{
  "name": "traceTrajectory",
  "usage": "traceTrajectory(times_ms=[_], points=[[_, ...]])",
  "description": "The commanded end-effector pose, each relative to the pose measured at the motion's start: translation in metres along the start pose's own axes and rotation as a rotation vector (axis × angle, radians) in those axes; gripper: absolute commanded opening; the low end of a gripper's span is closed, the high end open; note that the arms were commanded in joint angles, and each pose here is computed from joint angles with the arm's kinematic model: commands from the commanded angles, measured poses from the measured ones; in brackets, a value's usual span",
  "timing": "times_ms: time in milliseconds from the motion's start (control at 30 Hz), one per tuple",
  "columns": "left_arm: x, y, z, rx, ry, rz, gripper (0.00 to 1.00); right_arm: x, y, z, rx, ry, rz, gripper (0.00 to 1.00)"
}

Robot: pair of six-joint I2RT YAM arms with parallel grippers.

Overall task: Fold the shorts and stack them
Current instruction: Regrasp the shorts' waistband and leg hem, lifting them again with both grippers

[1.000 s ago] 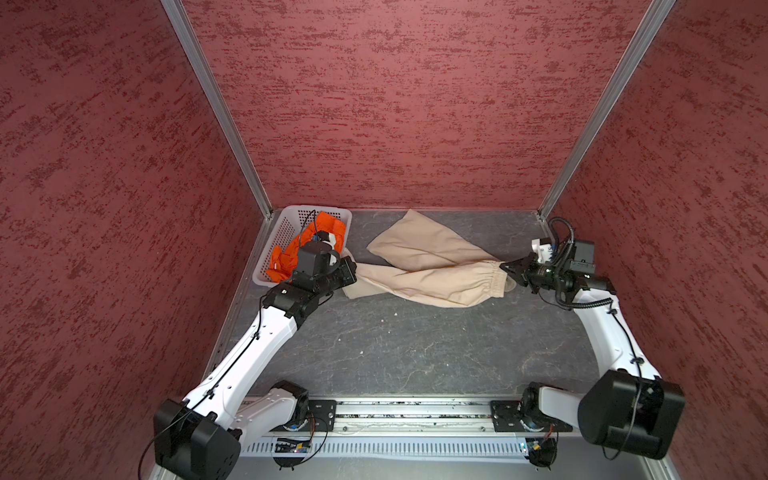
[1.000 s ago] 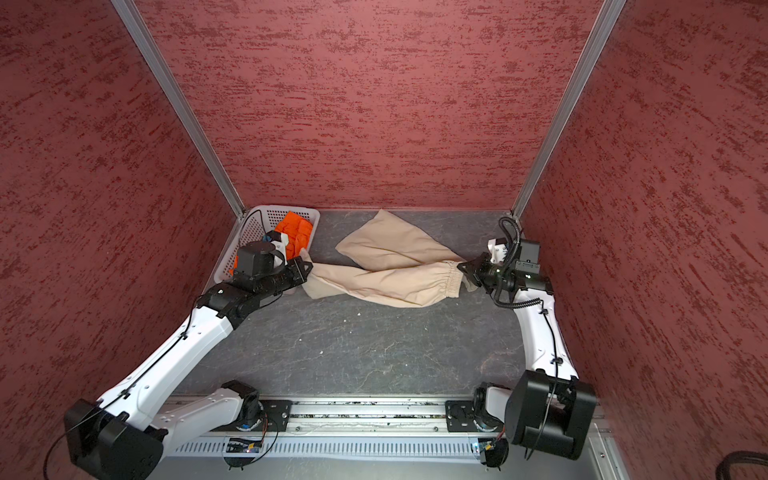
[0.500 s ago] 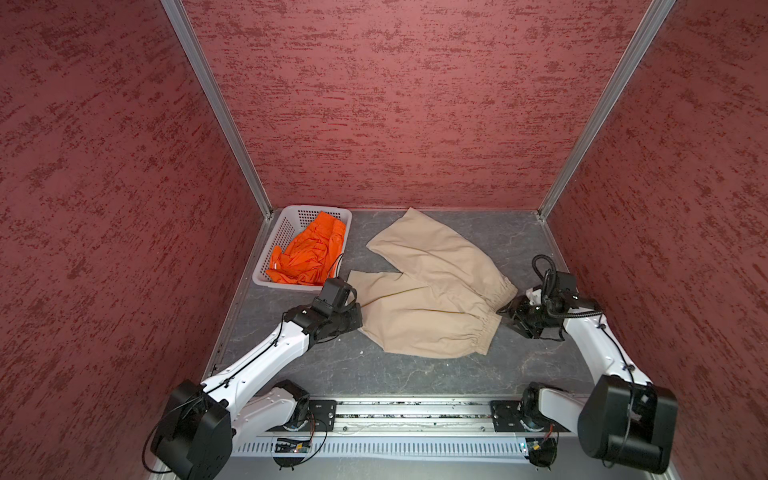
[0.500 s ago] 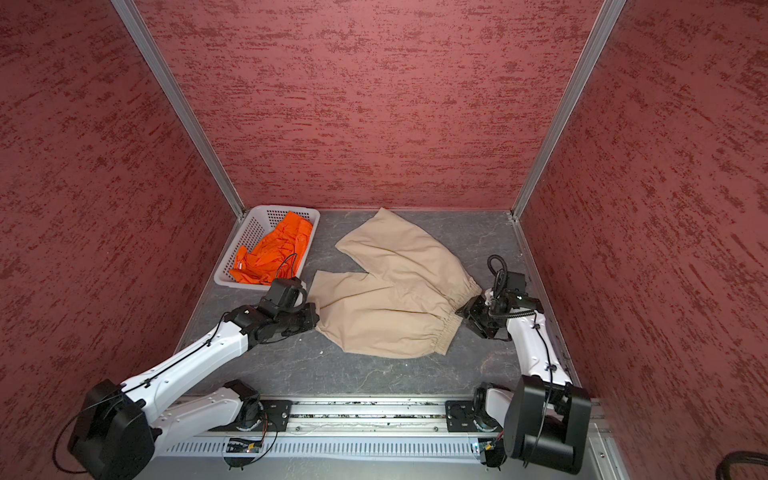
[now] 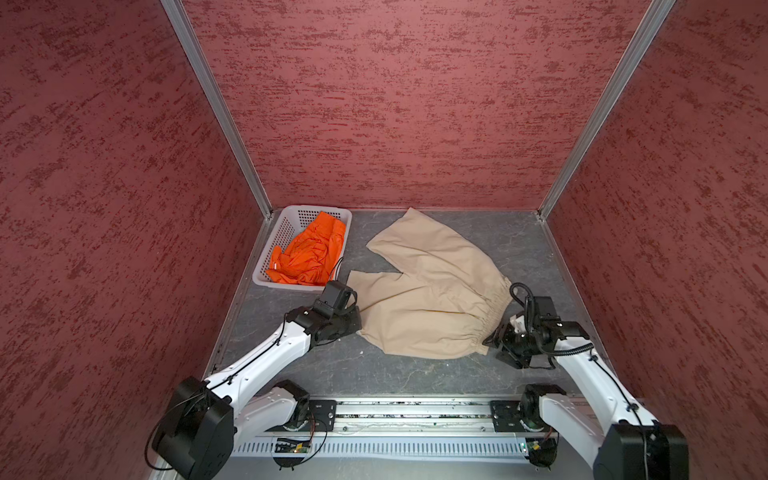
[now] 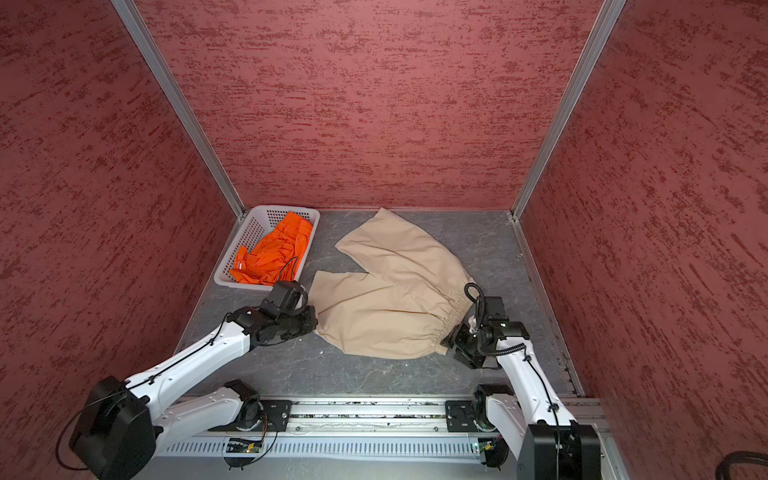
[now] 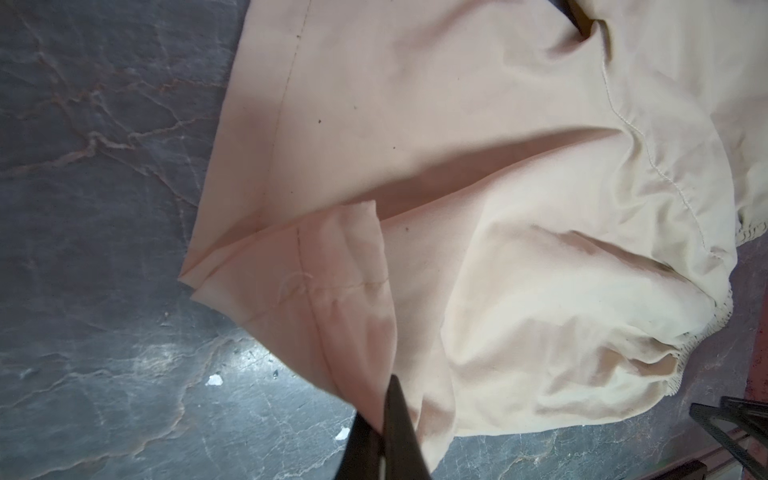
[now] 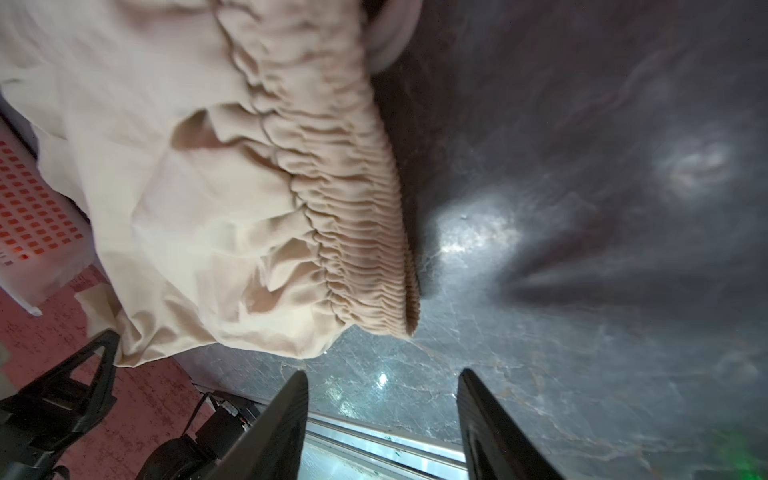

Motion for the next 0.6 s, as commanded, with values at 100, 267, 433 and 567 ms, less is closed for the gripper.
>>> traceTrajectory(times_ms=[100, 267, 433, 567], points=[[0.000, 0.003, -0.003, -0.034, 0.003, -0.005, 0.00, 0.018, 0.006, 0.025, 0.014, 0.063, -0.010, 0.50], [-0.001, 0.008, -0.008, -0.064, 0.005, -0.006, 0.00, 0.017, 0.021, 0.030, -0.062, 0.000, -0.044, 0.32], [-0.001, 0.010, -0.009, -0.071, 0.012, -0.005, 0.00, 0.025, 0.029, 0.029, -0.103, -0.003, -0.083, 0.28], [-0.004, 0.015, -0.016, -0.086, 0.017, 0.002, 0.00, 0.039, 0.030, 0.020, -0.114, 0.043, -0.122, 0.06]])
Point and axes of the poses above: each gripper's point midway between its finger pads, its own z axis out along the fingers, its own x axis along the line the jaws close on, y = z × x, the point moved 6 cm from there along -z, back along the fingers, and after that the axes turned 14 degrees about z, right-handed, at the moved point
